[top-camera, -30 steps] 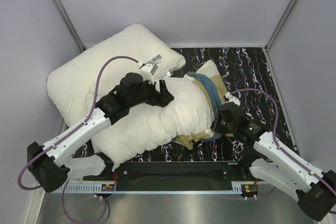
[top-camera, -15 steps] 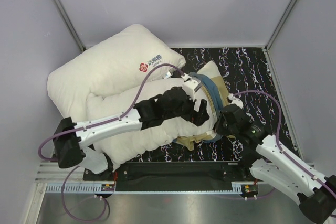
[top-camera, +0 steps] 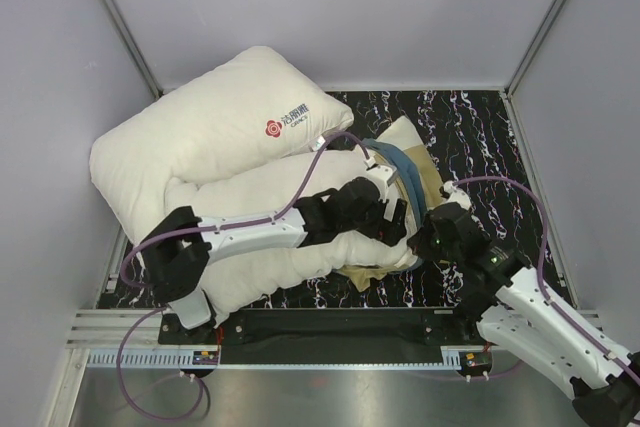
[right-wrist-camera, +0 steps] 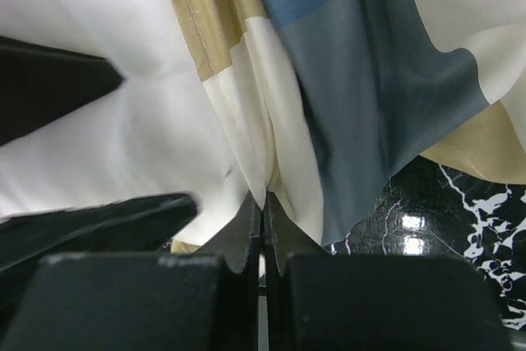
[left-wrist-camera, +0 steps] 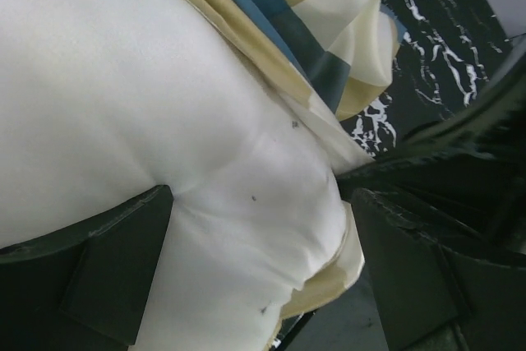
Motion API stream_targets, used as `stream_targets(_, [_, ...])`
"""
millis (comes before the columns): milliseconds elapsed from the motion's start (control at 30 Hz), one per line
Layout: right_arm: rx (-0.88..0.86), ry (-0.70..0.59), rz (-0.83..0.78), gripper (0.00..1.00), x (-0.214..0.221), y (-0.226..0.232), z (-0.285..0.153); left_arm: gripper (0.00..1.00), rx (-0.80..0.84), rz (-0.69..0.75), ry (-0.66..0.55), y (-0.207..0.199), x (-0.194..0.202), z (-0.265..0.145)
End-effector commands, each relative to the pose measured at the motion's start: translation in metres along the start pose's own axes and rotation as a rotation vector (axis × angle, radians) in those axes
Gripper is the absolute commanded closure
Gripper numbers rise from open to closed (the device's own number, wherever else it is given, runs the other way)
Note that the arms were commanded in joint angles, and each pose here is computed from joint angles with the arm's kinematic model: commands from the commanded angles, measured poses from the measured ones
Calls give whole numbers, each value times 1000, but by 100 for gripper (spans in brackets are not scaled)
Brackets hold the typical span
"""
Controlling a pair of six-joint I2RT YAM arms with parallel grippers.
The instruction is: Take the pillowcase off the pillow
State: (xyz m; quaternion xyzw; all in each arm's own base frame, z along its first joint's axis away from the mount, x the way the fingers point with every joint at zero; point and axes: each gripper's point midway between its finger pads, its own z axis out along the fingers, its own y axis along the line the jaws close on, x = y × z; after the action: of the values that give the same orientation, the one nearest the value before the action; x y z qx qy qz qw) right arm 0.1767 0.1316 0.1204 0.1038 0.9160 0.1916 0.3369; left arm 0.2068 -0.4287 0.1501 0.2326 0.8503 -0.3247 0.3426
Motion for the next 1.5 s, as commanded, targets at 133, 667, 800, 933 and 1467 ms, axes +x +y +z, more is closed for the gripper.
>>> stream_targets(133, [-31, 5, 21, 100, 2, 6, -8, 6, -167, 27, 89, 39, 45, 35])
stream_targets(667, [-22, 23, 22, 100, 7, 3, -8, 100, -320, 36, -47, 82, -1, -36])
stream_targets(800, [-30, 35, 23, 100, 10, 4, -6, 100, -340, -13, -171, 107, -46, -76])
stream_targets(933, [-27, 50, 23, 100, 14, 3, -3, 100, -390, -62, -241, 142, -76, -108])
stream_targets(1467, [-6, -23, -10, 100, -13, 14, 5, 100, -197, -60, -206, 132, -39, -148])
